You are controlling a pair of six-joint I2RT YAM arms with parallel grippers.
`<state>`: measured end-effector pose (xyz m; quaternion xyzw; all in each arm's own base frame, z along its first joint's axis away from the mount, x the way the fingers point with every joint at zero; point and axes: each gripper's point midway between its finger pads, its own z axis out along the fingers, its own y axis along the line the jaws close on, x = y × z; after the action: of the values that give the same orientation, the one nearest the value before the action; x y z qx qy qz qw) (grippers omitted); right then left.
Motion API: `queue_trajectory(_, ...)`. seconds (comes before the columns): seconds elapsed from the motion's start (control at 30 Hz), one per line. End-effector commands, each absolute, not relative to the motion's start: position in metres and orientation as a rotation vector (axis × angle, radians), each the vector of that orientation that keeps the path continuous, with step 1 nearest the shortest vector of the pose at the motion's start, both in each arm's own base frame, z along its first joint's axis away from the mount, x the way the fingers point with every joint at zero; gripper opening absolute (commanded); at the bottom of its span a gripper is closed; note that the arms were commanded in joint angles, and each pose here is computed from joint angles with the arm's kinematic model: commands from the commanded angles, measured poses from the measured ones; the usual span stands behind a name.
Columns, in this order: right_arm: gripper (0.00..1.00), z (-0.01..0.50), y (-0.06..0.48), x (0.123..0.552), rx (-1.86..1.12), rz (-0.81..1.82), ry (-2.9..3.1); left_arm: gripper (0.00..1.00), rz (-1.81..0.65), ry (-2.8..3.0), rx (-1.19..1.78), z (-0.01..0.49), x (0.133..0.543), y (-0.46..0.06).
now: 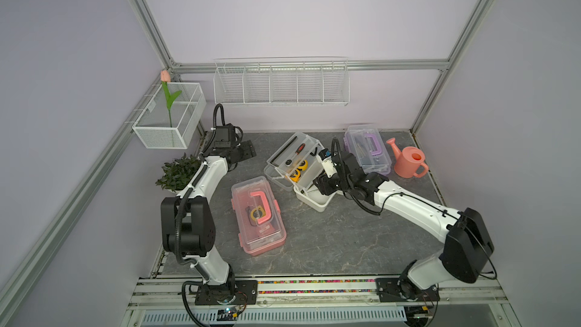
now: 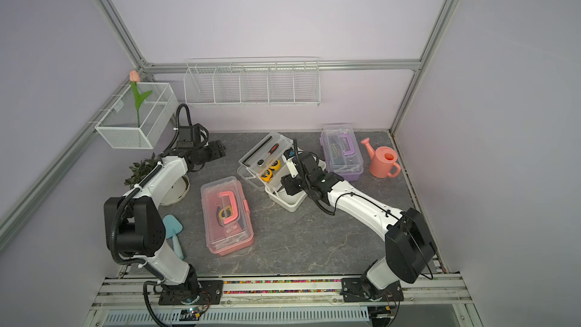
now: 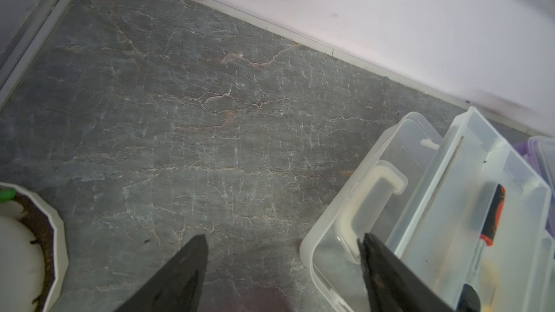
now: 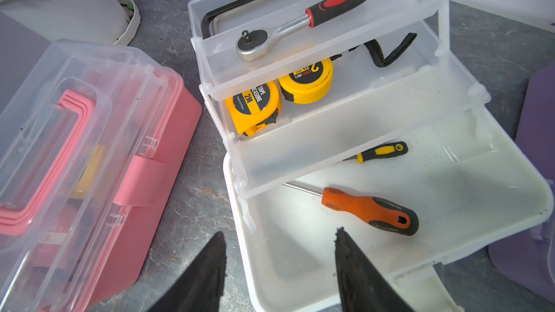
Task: Close toolboxes
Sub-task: Move the toolbox to the center of the board.
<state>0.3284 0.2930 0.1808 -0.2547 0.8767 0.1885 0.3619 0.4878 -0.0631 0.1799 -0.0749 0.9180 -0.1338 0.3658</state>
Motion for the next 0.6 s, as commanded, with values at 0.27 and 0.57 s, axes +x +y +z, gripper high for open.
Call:
queue_trajectory(0.27, 0.6, 0.165, 0.289, 0.324, -0.634, 0.516, 2.287, 0.71, -0.527, 2.57, 0.071, 0.119, 0.494, -0.1)
queue_trajectory(0.57, 0.61, 0.148, 0.287, 0.323, -0.625, 0.5, 2.334, 0.67, -0.603, 2.671, 0.182, 0.084, 0.478, -0.12)
